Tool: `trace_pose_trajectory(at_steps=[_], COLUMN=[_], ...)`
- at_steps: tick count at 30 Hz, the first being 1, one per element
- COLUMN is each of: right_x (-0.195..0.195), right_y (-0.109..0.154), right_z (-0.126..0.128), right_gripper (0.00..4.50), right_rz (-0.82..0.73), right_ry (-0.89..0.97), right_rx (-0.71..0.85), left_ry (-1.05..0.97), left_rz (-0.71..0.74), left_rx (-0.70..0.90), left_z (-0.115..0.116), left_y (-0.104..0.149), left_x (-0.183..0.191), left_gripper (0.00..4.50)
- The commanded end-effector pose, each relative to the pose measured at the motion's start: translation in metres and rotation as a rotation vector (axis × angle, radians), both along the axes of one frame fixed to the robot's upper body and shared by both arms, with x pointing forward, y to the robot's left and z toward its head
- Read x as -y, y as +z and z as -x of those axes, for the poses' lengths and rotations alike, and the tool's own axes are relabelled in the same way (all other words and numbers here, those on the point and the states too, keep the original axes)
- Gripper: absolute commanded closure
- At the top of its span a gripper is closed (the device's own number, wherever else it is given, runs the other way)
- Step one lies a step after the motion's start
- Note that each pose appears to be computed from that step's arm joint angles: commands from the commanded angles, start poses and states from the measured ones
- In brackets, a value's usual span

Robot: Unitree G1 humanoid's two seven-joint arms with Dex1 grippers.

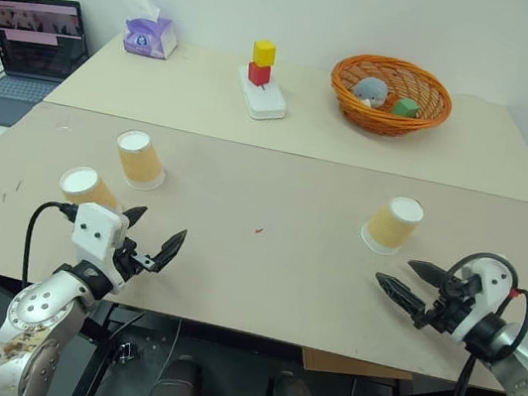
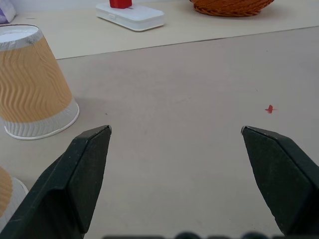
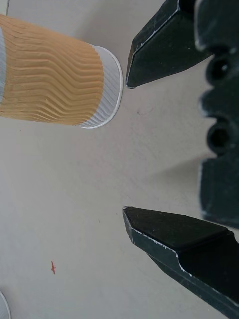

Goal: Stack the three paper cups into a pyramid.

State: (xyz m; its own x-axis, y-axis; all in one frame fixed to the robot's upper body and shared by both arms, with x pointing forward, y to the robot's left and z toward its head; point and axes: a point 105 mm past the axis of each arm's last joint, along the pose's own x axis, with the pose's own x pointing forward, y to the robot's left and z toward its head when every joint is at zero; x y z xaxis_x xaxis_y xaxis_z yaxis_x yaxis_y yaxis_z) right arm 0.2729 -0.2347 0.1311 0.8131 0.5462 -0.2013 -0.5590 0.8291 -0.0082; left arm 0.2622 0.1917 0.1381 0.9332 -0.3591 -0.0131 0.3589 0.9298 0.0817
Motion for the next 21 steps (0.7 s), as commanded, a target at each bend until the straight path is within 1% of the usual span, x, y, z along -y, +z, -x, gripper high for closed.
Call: trace_pose_trajectory(at_steps=[1,3,7,10,13,15,16,18,19,21], right_x=[-0.005,-0.009,-0.031,-0.053,-0.084,-0.095,-0.098,-0.108,-0.112,-0.116], right_y=[0.014,0.016,0.025,0.041,0.06,0.064,0.064,0.064,0.06,0.054], right_z=[-0.004,-0.005,-0.005,-0.005,0.002,0.007,0.008,0.011,0.007,0.0], right_gripper=[0.0,0.0,0.0,0.0,0.0,0.0,0.0,0.0,0.0,0.0], right_rz=[0.015,0.012,-0.015,-0.088,-0.164,-0.175,-0.177,-0.168,-0.144,-0.107], right_ry=[0.026,0.047,0.144,0.246,0.441,0.526,0.553,0.653,0.677,0.696], right_rx=[0.065,0.069,0.089,0.117,0.117,0.105,0.101,0.077,0.067,0.055], left_ry=[-0.017,-0.004,0.044,0.072,0.113,0.164,0.191,0.338,0.4,0.465], left_rz=[0.004,0.021,0.066,0.084,0.083,0.081,0.079,0.108,0.115,0.126], left_rx=[0.061,0.077,0.101,0.143,0.25,0.299,0.315,0.374,0.384,0.381], left_z=[0.001,-0.001,-0.003,-0.003,-0.007,-0.011,-0.014,-0.021,-0.023,-0.025], left_y=[0.017,0.024,0.037,0.053,0.086,0.104,0.11,0.137,0.147,0.157], left_x=[0.005,0.004,-0.001,-0.002,-0.004,-0.009,-0.012,-0.026,-0.031,-0.036], left_gripper=[0.04,0.04,0.04,0.04,0.04,0.04,0.04,0.04,0.04,0.04])
